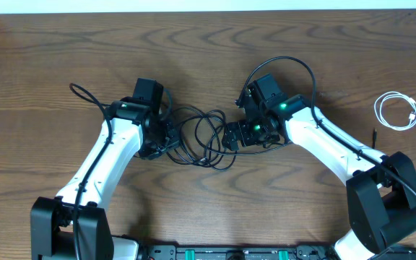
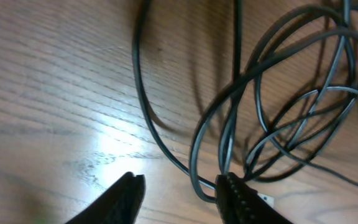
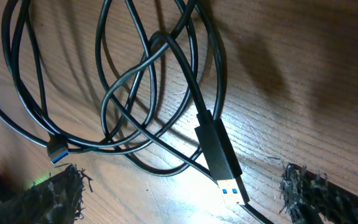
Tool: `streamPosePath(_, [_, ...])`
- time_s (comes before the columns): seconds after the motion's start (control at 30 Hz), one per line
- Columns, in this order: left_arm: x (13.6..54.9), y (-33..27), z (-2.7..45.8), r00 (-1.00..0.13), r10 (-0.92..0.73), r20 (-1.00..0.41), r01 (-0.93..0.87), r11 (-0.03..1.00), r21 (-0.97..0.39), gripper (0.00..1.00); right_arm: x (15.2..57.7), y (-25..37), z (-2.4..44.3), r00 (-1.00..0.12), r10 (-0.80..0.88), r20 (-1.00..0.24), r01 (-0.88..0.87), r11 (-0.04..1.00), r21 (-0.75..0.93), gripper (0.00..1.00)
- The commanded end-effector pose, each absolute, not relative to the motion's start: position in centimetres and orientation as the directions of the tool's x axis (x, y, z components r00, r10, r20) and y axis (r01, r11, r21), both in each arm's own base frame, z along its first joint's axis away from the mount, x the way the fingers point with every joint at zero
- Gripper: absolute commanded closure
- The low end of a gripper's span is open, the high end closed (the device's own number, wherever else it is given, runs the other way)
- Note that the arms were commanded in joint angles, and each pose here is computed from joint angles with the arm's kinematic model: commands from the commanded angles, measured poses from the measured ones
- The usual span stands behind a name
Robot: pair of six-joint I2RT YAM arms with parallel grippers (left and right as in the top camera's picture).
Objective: Untangle cables
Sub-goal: 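Grasp a black cable strand with the right gripper beside the left gripper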
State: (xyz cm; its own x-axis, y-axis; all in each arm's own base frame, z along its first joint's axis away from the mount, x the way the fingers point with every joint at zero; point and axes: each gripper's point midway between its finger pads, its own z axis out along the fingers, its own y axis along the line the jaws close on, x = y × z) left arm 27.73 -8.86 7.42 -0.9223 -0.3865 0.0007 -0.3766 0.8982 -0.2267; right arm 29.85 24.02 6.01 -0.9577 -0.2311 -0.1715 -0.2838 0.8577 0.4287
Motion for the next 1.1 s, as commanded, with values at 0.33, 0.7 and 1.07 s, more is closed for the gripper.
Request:
streamPosePath(0.33, [27.4,-9.3,7.3,-0.932,-0.362,0.020,-0.355,0.900,-0.252,0.71,29.6,24.0,5.8,-0.956,-0.240,-0.170,-0.291,0.858,0.423,0.01])
streamPosePath(0.7, [29.3,-9.4,7.5,-0.929,-0.365,-0.054,-0.338,0.900,-0.275,0.66,29.7,24.0,5.8,-0.956,-0.240,-0.171,-0.291,0.858,0.423,0.01])
streamPosePath(1.07, [28.5,-7.9,6.0,-0.925,-0.374,-0.068,-0.355,0.914,-0.195,0.66,27.8,26.4,7.2,-0.960,-0.257,-0.114,-0.274,0.766,0.582,0.01])
